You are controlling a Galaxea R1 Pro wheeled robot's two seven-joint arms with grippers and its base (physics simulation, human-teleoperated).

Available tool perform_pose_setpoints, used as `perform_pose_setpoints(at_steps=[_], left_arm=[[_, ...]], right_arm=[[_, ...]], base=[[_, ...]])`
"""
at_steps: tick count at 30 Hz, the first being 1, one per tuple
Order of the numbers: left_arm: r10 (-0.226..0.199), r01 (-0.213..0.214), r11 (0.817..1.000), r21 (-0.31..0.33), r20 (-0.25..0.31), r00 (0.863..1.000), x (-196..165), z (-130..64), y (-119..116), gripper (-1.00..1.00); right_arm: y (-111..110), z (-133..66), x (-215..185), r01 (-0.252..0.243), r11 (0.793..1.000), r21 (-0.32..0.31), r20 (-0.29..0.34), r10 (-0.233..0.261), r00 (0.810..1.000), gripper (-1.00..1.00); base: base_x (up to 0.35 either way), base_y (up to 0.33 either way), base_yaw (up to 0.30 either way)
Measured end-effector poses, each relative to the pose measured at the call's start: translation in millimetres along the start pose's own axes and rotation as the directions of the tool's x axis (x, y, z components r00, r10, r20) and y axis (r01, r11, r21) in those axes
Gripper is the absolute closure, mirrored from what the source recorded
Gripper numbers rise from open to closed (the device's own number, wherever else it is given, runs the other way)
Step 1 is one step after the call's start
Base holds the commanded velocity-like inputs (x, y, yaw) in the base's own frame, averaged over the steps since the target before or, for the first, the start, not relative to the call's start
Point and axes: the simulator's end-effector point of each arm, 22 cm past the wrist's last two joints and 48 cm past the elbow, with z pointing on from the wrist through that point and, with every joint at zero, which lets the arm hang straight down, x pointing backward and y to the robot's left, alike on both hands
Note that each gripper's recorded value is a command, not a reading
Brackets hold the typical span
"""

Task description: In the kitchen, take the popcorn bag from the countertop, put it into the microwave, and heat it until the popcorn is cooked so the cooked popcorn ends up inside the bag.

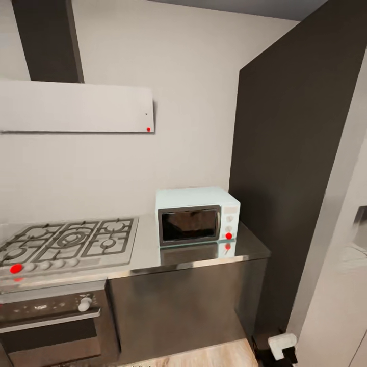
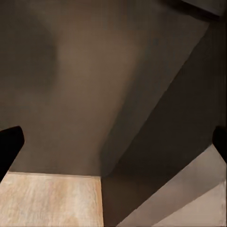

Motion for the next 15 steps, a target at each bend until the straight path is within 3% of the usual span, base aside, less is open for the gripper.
perform_pose_setpoints(at_steps=[1, 3, 6, 7, 15], left_arm=[[0.0, 0.0, 1.0, 0.001, 0.0, 1.0, -0.1, 0.0, -1.1, -1.0], [0.001, -0.001, 1.0, 0.002, 0.0, 1.0, -0.1, 0.0, -1.6, -1.0], [0.001, -0.001, 1.0, 0.002, -0.002, 1.0, 0.7, 0.1, -1.9, -1.0], [0.001, -0.001, 1.0, 0.002, -0.003, 1.0, 1.1, 0.2, -1.9, -1.0], [0.002, -0.002, 1.0, 0.004, -0.014, 1.0, 5.1, 0.7, -2.4, -1.0]], right_arm=[[-22.0, 11.0, -26.1, 0.031, 0.999, 0.041, -0.002, -0.031, 1.0, -1.0], [-40.7, 20.5, -60.0, 0.008, 0.997, 0.083, 0.002, -0.008, 1.0, -1.0], [-48.1, 28.5, -126.3, -0.165, 0.982, 0.095, 0.042, 0.161, 0.986, -1.0], [-49.7, 28.3, -140.6, -0.185, 0.978, 0.092, 0.056, 0.181, 0.982, -1.0], [-73.8, 22.4, -214.7, -0.226, 0.968, 0.107, 0.118, 0.214, 0.97, -1.0]], base=[[0.0, 0.0, 0.29], [0.0, 0.0, 0.279], [0.0, 0.0, 0.208], [0.0, 0.0, 0.166], [0.0, 0.0, 0.119]])
